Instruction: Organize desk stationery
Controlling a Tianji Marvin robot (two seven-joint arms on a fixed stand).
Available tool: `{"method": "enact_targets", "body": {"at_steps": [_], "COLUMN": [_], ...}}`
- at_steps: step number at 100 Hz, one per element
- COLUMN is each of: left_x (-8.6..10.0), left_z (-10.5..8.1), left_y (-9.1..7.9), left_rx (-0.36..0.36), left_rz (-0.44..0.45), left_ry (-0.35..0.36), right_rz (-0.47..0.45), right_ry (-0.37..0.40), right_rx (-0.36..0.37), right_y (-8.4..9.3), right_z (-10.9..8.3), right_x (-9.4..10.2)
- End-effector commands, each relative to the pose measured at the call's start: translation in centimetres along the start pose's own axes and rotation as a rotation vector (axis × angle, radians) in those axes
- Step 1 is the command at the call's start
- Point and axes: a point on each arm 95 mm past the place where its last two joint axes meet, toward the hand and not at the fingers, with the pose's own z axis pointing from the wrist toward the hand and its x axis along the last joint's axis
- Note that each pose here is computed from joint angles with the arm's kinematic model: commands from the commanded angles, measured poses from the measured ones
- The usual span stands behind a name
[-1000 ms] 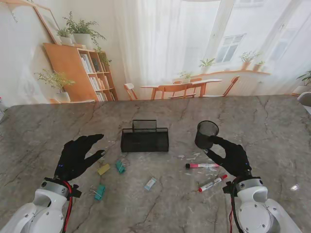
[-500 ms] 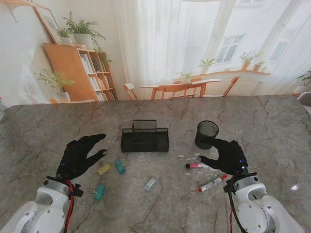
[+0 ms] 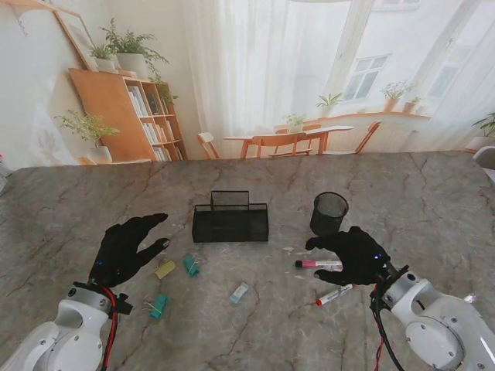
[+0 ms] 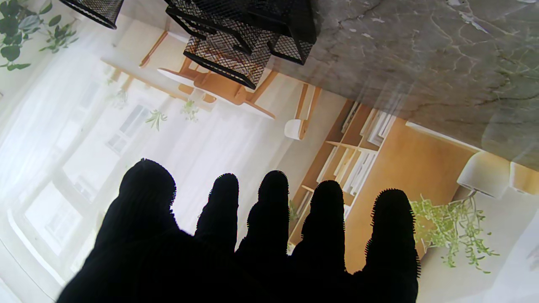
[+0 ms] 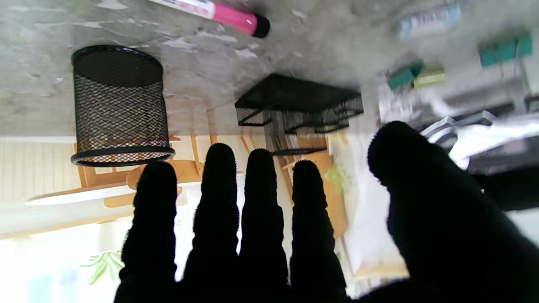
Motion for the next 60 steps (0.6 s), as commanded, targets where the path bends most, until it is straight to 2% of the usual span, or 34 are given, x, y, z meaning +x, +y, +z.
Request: {"method": "enact_targets", "body": {"at_steps": [1, 21, 48, 60], "left_x": [0.2, 0.2, 0.2, 0.2], "left_z": [-0.3, -0.5, -0.6, -0.7], "left_y": [0.1, 0.0, -0.1, -0.1], "left_rx": [0.004, 0.014, 0.023, 0.024], "left_rz": [-0.008, -0.009, -0.014, -0.015], "left_ry": [0.001, -0.002, -0.005, -0.005], "right_rz": [-0.052, -0.209, -0.29, -0.297], "right_ry": [0.001, 0.029, 0.033, 0.013], "right_rx": [0.023, 0.059, 0.171, 0.211], "right_y": [-0.2, -1.2, -2.5, -3.3], "right_z": [0.1, 1.1, 3.1, 4.2], "right_x": [-0.6, -0.8, -0.9, -1.3]}}
